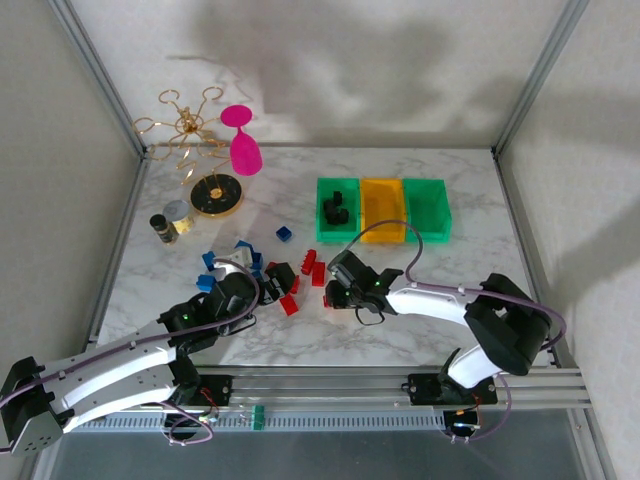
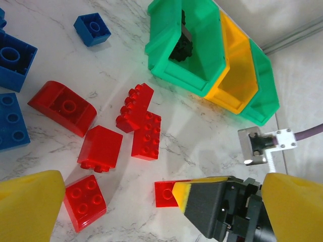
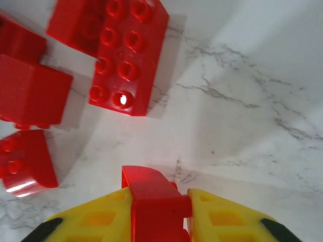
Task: Sort the legos into containers by color
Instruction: Pick up the lego from the bottom-center of the table, then place the lego in the container.
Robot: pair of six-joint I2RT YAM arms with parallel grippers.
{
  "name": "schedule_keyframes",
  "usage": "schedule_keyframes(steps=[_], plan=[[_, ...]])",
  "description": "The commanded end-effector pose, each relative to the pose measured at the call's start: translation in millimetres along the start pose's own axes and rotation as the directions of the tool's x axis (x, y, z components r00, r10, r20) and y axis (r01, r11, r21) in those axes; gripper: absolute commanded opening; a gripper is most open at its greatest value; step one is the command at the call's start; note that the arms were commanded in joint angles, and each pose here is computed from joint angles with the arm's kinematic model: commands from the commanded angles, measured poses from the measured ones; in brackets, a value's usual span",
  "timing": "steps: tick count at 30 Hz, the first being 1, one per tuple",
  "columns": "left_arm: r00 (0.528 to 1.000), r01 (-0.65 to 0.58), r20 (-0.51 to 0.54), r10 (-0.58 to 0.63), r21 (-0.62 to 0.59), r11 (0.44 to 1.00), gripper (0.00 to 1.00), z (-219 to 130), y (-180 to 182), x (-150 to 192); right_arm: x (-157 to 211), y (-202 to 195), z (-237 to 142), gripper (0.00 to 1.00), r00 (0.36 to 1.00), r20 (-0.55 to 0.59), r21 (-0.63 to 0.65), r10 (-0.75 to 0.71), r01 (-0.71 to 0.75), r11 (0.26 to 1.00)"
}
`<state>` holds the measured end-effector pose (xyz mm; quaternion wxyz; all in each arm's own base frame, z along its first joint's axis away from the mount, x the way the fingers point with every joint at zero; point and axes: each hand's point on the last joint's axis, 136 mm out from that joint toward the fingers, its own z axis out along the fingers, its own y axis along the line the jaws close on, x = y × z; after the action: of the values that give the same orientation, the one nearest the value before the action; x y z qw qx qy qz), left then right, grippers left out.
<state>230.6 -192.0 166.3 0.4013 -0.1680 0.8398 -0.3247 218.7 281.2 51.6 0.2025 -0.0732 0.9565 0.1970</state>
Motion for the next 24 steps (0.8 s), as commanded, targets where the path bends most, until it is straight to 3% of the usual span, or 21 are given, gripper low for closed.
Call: schedule_keyframes(steps=[1, 9, 17, 24], plan=[[1.0, -0.005, 0.021, 0.005, 0.004, 1.0, 0.99, -6, -6, -8, -21, 12, -19, 0.26, 0.999, 0.045, -0.035, -0.012, 0.013, 0.999], [0.998, -0.058, 0.028, 0.057, 0.013, 0.998, 1.0, -3, -25, -17, -73, -17, -54, 0.27, 0.987, 0.161, 0.006, 0.019, -0.02, 1.0], [0.994, -0.109, 0.03, 0.108, 0.026, 0.994, 1.0, 13, -50, -22, -153, -83, -83, 0.27, 0.941, 0.326, 0.118, 0.086, -0.131, 0.984], [0.991, -0.132, 0.034, 0.131, 0.039, 0.99, 1.0, 30, -68, -27, -212, -131, -78, 0.28, 0.909, 0.403, 0.198, 0.107, -0.201, 0.959]])
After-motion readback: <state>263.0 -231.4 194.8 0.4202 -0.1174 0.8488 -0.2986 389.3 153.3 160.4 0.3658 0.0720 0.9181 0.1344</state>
